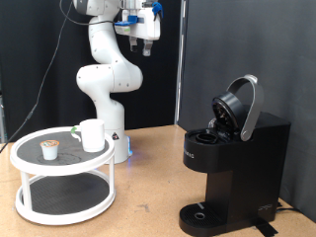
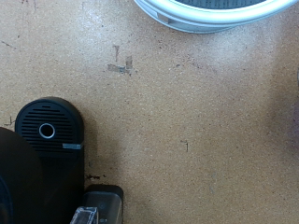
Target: Make a cup of coffee with the keurig machine
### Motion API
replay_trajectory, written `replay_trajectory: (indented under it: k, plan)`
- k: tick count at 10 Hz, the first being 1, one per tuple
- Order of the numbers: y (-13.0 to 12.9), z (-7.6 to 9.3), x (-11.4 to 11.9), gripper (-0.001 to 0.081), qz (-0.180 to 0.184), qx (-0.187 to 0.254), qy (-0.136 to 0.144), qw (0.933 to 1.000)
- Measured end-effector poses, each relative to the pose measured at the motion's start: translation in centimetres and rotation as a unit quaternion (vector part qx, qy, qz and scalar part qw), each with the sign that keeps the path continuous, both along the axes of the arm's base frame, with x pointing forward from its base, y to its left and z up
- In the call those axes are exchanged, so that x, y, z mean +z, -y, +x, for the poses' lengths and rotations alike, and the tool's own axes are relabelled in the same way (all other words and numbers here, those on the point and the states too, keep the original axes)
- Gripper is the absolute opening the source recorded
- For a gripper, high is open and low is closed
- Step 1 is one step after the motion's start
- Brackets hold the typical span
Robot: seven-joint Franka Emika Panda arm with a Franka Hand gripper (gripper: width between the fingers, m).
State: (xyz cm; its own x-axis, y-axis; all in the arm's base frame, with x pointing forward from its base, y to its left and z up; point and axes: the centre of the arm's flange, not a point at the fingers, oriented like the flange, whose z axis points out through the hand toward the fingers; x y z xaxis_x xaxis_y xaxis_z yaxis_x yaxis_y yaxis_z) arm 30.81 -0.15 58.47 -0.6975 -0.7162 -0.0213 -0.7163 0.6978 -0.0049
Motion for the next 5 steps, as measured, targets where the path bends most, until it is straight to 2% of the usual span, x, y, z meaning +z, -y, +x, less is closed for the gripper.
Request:
replay_trajectory:
  k: [2, 5]
  plan:
    - [1.1, -0.6, 0.5, 0.0809, 0.009, -0.007, 0.01, 0.9999]
    - [4.4, -2.9, 0.8, 0.0809, 0.035, -0.009, 0.004, 0.9993]
